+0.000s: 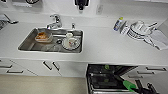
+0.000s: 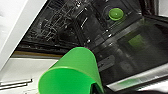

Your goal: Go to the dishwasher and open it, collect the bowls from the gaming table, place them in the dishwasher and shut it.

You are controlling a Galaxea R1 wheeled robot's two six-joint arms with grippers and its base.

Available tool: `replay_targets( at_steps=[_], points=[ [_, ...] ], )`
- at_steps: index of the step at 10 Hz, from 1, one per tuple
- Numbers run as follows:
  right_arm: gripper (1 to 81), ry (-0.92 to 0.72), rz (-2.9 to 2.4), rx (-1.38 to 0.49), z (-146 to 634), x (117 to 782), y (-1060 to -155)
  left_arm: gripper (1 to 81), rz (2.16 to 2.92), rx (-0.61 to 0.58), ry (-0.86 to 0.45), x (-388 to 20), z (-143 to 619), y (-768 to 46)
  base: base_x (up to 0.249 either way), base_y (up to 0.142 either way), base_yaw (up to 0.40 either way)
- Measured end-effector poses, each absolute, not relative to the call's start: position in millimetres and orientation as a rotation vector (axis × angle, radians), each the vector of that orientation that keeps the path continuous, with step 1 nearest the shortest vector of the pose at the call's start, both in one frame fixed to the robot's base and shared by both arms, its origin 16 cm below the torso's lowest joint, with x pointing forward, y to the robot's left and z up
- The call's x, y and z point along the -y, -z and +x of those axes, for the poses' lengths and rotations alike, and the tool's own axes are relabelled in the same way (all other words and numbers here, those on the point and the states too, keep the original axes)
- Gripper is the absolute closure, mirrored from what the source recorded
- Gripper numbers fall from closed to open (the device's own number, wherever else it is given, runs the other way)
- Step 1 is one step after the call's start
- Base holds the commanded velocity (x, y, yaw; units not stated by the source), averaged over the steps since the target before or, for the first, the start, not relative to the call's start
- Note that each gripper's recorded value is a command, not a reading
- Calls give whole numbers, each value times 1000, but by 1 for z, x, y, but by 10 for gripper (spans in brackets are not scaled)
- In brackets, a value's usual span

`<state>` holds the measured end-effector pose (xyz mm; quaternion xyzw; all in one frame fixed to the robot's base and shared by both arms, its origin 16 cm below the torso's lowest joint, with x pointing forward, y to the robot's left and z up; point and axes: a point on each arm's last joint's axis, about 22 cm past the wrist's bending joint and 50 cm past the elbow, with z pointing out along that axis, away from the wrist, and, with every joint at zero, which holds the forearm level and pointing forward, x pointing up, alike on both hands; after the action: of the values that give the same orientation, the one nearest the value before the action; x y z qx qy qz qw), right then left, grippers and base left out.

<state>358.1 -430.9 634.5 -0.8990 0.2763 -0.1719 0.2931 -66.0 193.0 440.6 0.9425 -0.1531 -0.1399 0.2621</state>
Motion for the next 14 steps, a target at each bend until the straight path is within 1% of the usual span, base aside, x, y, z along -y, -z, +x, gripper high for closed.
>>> replay_targets(
  at_steps=[2,4,6,7,9,10,12,14],
  points=[
    [811,430,-2403,-707,378,413,-633,10,2550,402,410,-208,-86,-435,0,0,0],
    [811,357,-2386,-668,384,369,-620,10,2560,378,432,-223,-99,-427,0,0,0],
    [811,335,-2382,-635,396,347,-617,10,2571,337,446,-230,-107,-423,0,0,0],
    [10,318,-2389,-633,396,340,-610,10,2556,299,453,-223,-114,-427,0,0,0],
    [10,290,-2403,-627,394,332,-601,10,2508,193,485,-191,-140,-442,0,0,0],
    [10,269,-2427,-626,389,336,-598,10,2509,156,493,-188,-143,-444,0,0,0],
    [10,157,-2523,-620,366,348,-589,10,2567,131,495,-209,-135,-434,0,0,0],
    [10,97,-2586,-627,347,371,-592,10,2600,113,501,-216,-135,-429,0,0,0]
  ],
)
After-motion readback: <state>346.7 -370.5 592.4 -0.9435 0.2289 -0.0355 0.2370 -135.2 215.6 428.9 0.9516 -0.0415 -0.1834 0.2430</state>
